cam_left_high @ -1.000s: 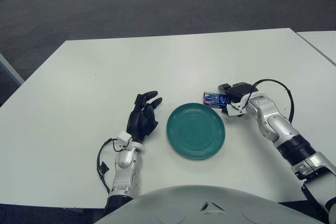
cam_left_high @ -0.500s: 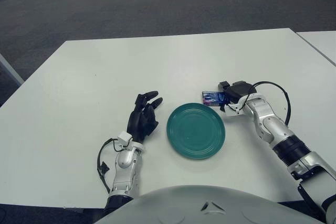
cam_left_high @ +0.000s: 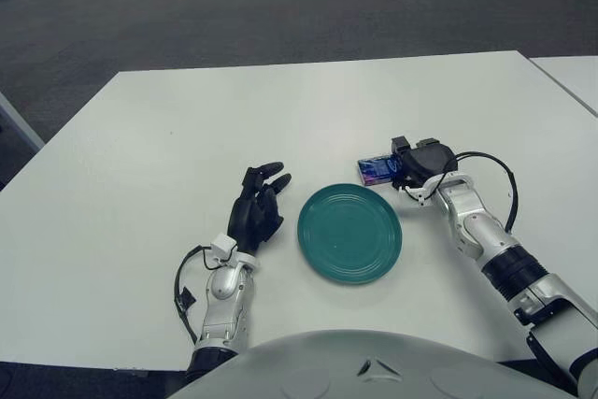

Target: Put the gum into the plate.

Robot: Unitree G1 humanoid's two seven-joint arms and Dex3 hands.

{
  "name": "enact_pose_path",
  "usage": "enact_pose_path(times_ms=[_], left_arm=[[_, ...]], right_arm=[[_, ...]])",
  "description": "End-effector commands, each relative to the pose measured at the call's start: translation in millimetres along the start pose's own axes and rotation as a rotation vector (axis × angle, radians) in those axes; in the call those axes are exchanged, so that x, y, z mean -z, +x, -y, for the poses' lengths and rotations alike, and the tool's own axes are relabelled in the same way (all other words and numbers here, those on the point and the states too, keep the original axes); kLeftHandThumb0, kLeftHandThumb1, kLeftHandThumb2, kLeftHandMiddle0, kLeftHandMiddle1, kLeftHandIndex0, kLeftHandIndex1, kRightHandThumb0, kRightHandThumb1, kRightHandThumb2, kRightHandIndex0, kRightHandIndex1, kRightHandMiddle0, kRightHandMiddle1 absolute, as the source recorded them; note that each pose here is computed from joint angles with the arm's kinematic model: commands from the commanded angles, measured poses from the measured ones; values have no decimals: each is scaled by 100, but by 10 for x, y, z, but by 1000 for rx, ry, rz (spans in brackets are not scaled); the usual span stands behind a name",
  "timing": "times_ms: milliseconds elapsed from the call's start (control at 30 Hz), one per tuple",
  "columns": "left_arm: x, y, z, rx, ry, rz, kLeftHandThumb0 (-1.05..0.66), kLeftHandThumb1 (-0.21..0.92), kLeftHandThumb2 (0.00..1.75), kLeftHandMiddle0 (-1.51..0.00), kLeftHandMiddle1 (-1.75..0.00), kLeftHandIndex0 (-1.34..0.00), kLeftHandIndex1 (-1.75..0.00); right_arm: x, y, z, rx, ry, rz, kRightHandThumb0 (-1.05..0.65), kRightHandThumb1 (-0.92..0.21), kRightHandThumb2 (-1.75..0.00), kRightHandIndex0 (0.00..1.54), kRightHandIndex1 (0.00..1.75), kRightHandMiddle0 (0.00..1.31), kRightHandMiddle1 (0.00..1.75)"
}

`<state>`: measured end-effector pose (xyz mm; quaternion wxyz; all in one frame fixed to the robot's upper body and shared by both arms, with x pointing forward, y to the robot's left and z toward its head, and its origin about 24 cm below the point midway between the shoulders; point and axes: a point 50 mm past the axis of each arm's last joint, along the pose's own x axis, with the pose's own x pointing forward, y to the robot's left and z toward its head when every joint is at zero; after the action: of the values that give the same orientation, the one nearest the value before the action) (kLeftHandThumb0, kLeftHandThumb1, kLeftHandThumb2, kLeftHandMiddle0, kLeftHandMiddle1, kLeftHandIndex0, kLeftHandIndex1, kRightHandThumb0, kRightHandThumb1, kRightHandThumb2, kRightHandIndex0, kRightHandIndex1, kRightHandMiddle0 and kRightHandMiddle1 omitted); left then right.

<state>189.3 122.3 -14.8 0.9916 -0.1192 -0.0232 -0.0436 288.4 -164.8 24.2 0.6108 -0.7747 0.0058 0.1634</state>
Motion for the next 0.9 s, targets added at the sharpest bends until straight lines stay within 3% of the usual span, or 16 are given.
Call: enact_pose_path(times_ms=[0, 267, 867], left_arm=[[258, -187, 87, -46, -95, -113, -91, 92, 86, -40, -56, -14, -109], [249, -181, 85, -42, -94, -110, -91, 92, 87, -40, -56, -13, -108], [249, -176, 73, -43, -95, -113, -91, 92, 87, -40, -55, -13, -107]], right_arm=[[-7, -41, -184, -59, -42, 10, -39, -69, -84, 46, 21, 34, 175], [8, -31, -180, -38, -41, 18, -39, -66, -87, 32, 52, 36, 175], [73, 15, -56, 5, -16, -9, -40, -62, -93, 30, 56, 38, 175]])
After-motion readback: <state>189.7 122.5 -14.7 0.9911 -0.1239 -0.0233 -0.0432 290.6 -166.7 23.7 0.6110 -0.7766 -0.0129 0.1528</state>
